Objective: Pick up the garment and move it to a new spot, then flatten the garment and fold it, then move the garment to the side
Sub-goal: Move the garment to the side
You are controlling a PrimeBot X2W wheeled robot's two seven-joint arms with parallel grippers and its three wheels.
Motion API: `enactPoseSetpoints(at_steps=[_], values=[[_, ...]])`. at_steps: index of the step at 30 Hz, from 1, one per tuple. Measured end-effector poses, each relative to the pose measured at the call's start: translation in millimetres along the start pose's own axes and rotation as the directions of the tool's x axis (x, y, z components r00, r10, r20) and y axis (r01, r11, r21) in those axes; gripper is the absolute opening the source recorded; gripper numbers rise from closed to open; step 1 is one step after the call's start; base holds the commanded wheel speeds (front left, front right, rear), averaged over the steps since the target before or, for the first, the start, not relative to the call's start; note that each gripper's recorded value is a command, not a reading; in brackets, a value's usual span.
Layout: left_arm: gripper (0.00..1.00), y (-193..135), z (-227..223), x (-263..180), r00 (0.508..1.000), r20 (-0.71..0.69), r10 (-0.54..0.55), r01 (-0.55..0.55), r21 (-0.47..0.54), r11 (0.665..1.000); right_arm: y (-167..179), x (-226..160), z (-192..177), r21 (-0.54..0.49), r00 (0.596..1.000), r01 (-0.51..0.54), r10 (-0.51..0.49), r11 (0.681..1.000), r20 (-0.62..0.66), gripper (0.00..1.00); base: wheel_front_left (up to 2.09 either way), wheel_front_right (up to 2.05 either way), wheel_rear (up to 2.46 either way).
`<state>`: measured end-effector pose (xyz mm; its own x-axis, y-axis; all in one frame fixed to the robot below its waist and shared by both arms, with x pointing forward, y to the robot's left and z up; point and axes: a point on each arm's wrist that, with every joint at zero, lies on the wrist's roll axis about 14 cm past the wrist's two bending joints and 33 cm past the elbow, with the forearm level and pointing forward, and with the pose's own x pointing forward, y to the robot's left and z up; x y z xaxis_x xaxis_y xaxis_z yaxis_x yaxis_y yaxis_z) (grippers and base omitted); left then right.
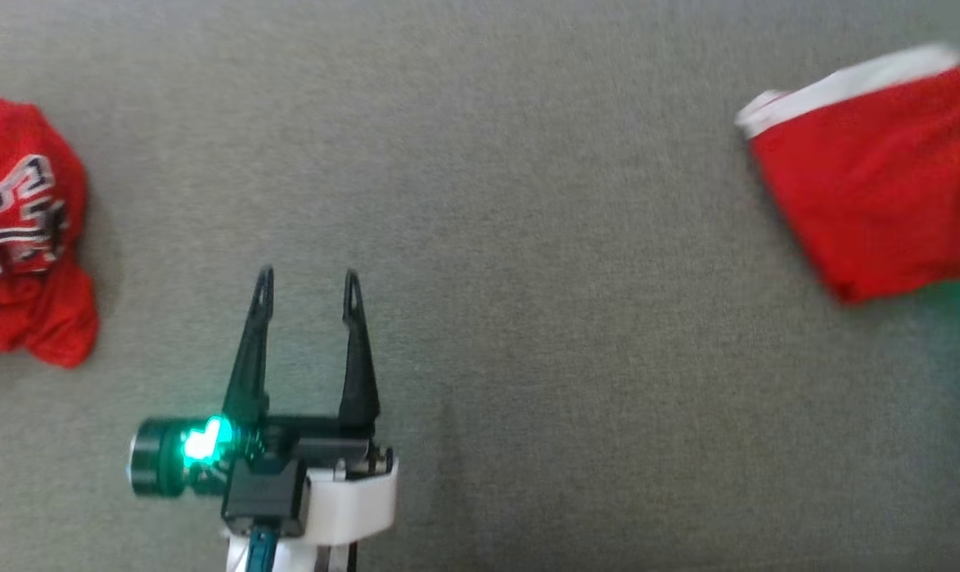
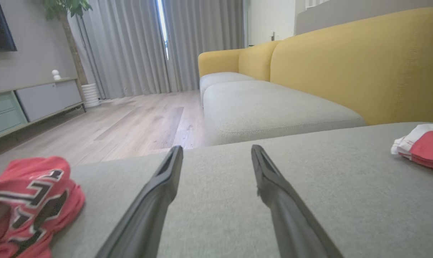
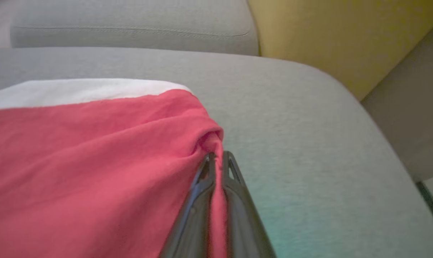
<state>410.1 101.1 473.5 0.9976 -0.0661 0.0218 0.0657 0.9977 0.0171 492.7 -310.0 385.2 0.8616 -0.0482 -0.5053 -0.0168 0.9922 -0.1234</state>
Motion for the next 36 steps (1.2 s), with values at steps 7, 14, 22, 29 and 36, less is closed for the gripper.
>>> enactPoseSetpoints(at_steps=[7,14,22,29,36], values=[[1.00,-11,-14,30,0.999,0.011,-0.042,0.042,0.019,0.999,-77,7,12,-0.087,0.988,0.156,-0.156,0.984,-0.001,0.00,0.00,0.00,0.00],[1.00,-21,-30,41,0.997,-0.010,-0.079,0.079,0.014,0.997,-127,-1,13,-0.126,0.961,0.273,-0.276,0.954,-0.003,0.01,0.00,0.00,0.00],[1.00,-23,-16,36,0.997,0.009,-0.076,0.076,0.000,0.997,-138,-18,25,-0.165,0.945,0.326,-0.319,0.931,0.069,1.00,0.00,0.00,0.00],[1.00,-13,3,6,0.999,0.012,-0.039,0.039,-0.021,0.999,-64,-29,22,-0.113,0.971,0.202,-0.184,0.973,0.154,1.00,0.00,0.00,0.00],[1.00,8,18,-50,1.000,0.006,0.020,-0.020,-0.028,0.999,54,-79,-7,-0.018,0.976,-0.032,0.035,0.999,0.216,1.00,0.00,0.00,0.00]])
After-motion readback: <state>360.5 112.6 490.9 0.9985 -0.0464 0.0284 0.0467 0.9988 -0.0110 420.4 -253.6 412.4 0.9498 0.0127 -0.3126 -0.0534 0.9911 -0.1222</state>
